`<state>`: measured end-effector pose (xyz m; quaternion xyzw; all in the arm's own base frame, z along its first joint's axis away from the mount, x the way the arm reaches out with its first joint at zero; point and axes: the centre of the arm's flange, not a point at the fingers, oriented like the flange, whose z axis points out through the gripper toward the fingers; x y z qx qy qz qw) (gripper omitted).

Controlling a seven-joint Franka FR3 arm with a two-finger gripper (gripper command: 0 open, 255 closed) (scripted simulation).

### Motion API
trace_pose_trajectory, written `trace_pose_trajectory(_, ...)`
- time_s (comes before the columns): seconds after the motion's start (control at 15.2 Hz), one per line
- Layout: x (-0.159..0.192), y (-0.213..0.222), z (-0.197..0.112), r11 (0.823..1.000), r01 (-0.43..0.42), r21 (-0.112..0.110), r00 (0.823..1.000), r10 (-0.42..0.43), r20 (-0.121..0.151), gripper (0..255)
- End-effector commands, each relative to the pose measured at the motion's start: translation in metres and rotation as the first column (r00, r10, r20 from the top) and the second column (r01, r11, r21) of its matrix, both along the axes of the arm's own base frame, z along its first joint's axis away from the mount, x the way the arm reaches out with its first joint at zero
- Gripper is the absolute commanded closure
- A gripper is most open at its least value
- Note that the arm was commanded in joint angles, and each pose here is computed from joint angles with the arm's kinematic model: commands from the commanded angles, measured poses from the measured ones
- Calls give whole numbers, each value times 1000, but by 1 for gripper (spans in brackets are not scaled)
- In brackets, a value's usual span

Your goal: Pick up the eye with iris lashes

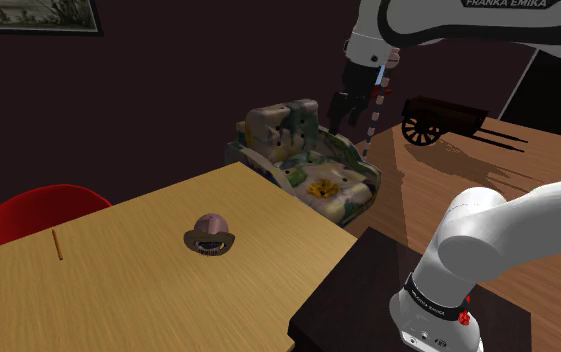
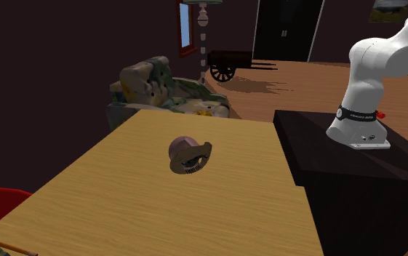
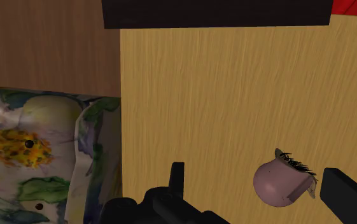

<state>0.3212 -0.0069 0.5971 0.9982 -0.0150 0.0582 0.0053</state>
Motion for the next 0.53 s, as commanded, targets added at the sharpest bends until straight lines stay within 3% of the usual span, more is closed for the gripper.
trace_pose_trajectory(0.0, 0, 0, 0, 1000, 0, 0, 1000, 0, 0, 0)
trace_pose_trajectory(0.46, 66, 45, -53, 991, -126, -54, 992, 125, -17, 0)
